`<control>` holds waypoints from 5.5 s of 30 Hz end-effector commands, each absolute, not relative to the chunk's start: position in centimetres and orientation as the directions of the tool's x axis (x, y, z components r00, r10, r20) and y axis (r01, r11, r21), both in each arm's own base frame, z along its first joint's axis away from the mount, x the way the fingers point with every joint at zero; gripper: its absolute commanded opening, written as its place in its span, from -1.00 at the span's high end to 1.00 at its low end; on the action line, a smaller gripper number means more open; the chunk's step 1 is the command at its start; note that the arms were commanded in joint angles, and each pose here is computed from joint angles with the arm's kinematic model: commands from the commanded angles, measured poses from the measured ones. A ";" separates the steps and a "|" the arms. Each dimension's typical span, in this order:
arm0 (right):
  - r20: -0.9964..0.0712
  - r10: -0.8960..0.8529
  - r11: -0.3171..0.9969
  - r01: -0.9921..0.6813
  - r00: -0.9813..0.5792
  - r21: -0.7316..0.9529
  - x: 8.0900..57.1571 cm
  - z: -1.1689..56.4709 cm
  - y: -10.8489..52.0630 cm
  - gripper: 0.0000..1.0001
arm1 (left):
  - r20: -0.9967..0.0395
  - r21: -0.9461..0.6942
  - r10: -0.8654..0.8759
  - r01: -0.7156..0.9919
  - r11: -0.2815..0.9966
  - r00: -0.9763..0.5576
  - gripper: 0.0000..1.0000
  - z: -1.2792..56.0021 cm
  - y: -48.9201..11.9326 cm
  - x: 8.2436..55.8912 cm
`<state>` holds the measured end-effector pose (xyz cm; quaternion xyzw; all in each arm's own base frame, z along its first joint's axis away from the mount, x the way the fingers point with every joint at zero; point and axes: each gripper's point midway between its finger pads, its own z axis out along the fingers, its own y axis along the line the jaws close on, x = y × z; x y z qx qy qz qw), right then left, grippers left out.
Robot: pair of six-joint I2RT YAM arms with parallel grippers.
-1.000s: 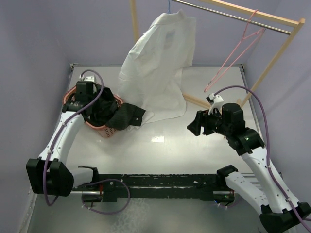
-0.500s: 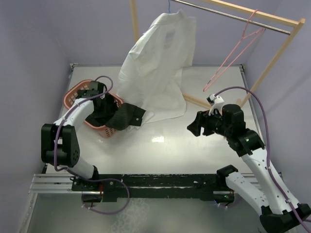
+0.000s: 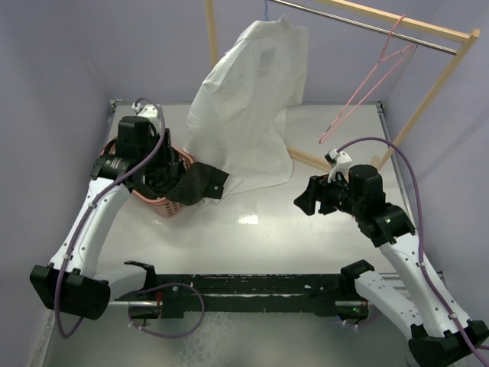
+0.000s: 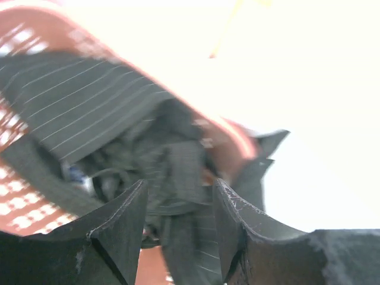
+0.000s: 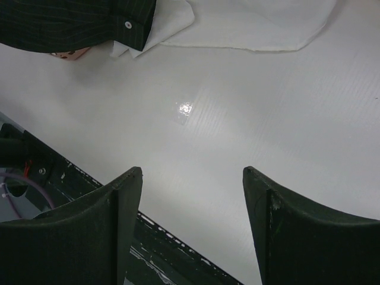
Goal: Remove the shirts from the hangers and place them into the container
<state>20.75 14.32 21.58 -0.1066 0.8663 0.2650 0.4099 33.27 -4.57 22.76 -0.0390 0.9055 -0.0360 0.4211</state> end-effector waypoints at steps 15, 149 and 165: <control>-0.774 0.059 0.832 -0.397 -0.630 0.387 21.1 22.1 14.5 -0.41 | -0.671 0.334 0.452 0.306 0.892 -0.587 -0.06 22.9 -13.2 29.3; -0.717 -0.104 0.764 -0.517 -0.689 0.386 21.3 19.9 27.6 -0.26 | -0.977 -0.186 -0.174 0.094 0.978 -0.122 -0.61 32.1 -6.4 27.2; -0.909 -0.097 0.776 -0.603 -0.405 0.186 25.3 37.2 34.2 -0.41 | -0.973 -0.193 -0.180 0.079 0.978 -0.147 -0.60 31.4 -6.2 27.1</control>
